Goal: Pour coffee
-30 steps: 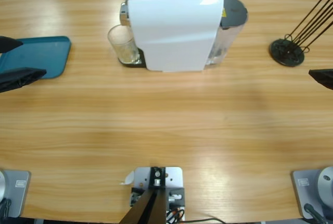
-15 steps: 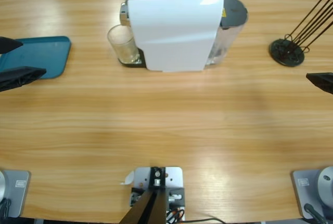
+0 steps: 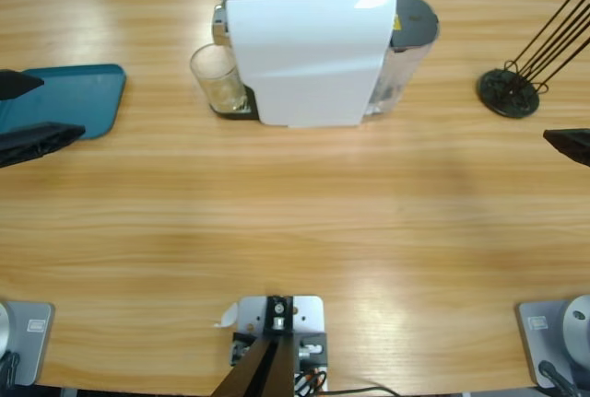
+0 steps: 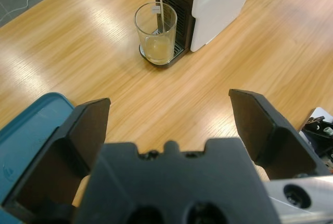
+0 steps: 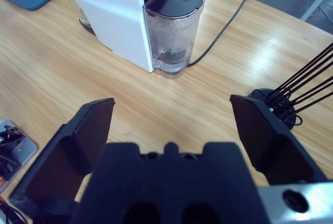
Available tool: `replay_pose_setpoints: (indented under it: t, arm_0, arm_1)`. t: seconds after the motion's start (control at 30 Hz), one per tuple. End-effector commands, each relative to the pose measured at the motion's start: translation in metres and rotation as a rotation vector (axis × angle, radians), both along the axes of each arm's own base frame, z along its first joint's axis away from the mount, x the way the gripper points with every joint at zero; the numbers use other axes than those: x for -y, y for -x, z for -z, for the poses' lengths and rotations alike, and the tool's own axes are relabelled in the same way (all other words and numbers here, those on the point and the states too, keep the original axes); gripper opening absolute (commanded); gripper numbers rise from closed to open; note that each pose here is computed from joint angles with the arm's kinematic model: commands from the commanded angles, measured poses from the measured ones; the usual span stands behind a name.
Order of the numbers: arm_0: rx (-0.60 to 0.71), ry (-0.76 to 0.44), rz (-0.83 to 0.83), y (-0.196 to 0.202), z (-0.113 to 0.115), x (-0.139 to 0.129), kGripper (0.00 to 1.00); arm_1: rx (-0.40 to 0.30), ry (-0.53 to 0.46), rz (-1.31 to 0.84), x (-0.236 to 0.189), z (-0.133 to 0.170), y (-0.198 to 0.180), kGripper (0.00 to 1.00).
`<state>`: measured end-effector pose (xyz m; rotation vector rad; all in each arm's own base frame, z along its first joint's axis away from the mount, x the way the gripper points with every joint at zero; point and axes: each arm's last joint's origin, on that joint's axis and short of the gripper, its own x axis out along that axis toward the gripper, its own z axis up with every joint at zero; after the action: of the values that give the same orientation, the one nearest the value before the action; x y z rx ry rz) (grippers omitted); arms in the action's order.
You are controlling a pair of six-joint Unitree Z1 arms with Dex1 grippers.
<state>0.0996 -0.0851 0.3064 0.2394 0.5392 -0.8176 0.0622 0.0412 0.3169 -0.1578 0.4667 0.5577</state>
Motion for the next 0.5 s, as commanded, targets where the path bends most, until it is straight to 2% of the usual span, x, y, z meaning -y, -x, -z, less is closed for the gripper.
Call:
replay_pose_setpoints:
  t: [0.03, 0.5]
  arm_0:
    - [-0.014, 0.003, -0.015, 0.0039, 0.0104, -0.0042, 1.0]
    - [-0.023, 0.004, -0.015, 0.0007, 0.015, -0.0016, 1.0]
  arm_1:
    - [-0.01, 0.005, -0.015, 0.0001, 0.0126, 0.0018, 1.0]
    - [-0.014, -0.001, -0.015, -0.0001, 0.0131, 0.0017, 1.0]
